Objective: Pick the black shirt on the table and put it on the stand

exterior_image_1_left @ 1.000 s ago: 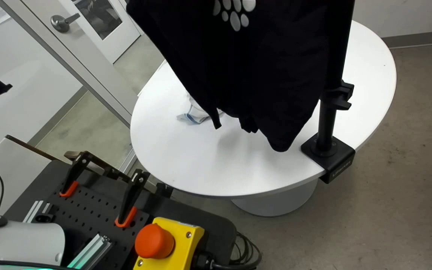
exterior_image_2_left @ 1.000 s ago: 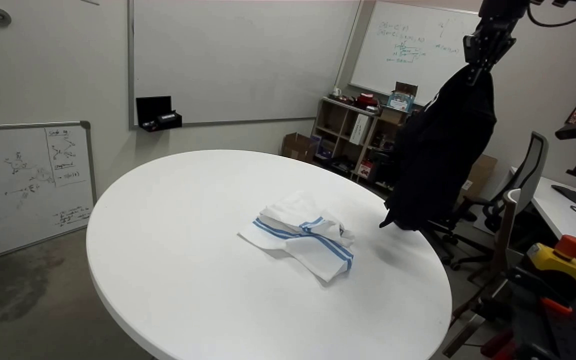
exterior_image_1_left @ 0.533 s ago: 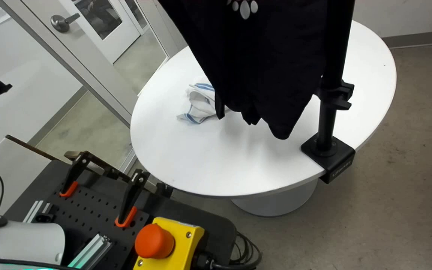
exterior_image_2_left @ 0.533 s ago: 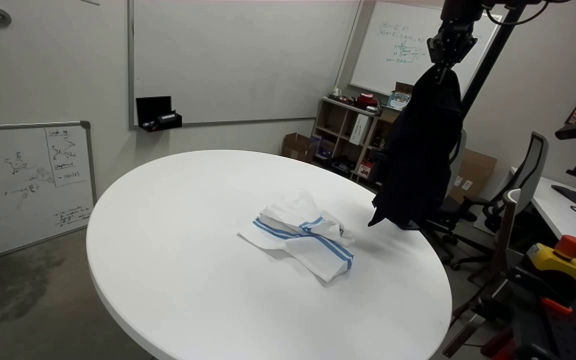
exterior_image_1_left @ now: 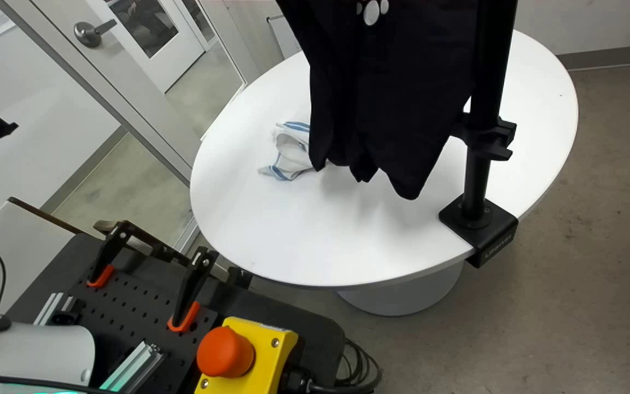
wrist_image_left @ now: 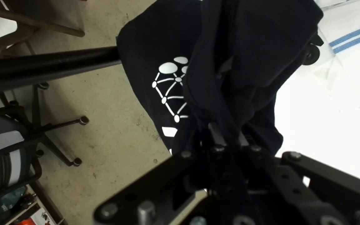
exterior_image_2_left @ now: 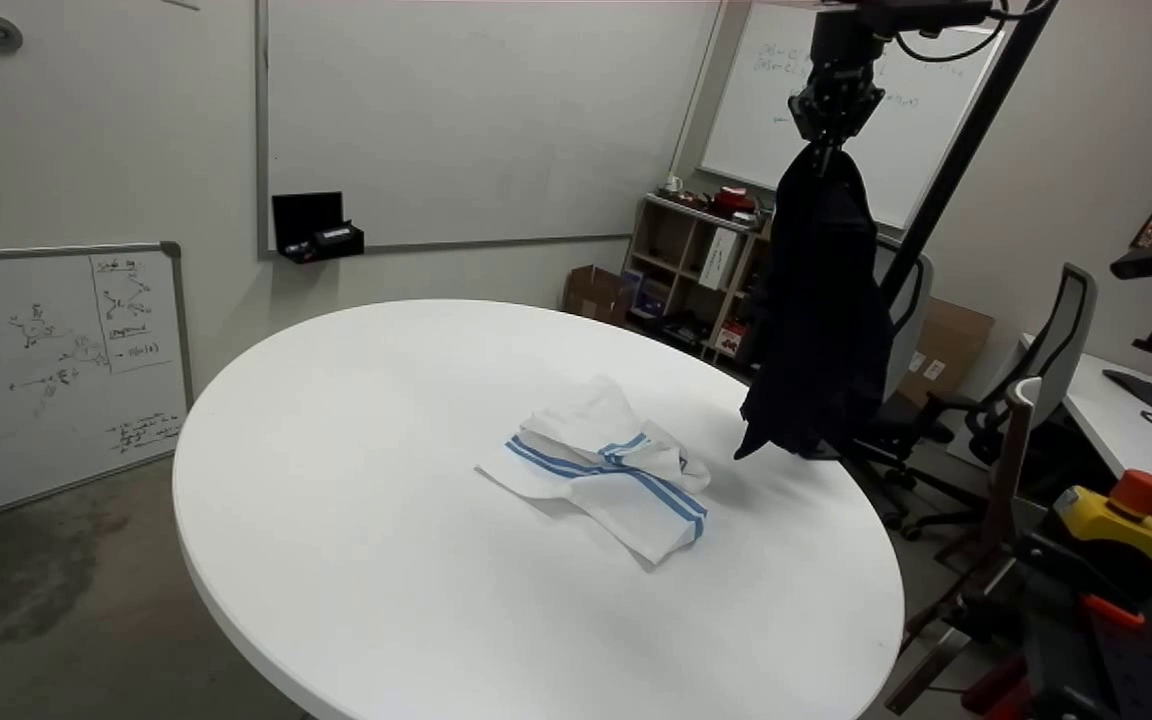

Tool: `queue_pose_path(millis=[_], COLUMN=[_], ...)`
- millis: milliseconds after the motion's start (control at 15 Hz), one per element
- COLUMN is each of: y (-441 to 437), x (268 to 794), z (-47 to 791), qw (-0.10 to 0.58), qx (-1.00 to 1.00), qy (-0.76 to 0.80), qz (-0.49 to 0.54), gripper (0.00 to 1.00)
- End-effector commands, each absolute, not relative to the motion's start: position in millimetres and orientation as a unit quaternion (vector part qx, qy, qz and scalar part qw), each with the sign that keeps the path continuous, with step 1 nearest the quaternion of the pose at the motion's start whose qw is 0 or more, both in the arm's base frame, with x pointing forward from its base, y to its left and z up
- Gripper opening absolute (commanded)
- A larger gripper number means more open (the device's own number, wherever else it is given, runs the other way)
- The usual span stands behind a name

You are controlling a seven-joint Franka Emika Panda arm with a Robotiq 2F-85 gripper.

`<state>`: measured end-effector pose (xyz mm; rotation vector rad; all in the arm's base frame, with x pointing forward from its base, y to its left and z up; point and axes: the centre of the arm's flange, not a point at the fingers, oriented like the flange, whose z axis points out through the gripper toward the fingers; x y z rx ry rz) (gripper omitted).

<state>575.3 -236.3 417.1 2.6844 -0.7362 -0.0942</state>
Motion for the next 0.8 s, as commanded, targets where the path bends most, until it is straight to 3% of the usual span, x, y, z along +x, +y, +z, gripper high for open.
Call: queue_pose_path(millis=[0, 67, 133, 267, 733], y=[-246, -247, -248, -249, -249], x=[621, 627, 632, 640, 657], z=[405, 399, 393, 383, 371], qw=[0.195, 0.197, 0.199, 0.204, 0.218], qx=[0.939, 0.937, 0.936, 0.933, 0.927], qy=[-0.276, -0.279, -0.279, -0.282, -0.282], qz=[-0.063, -0.07, -0.078, -0.09, -0.113], gripper=[0.02, 0.02, 0.3, 0.4, 0.92])
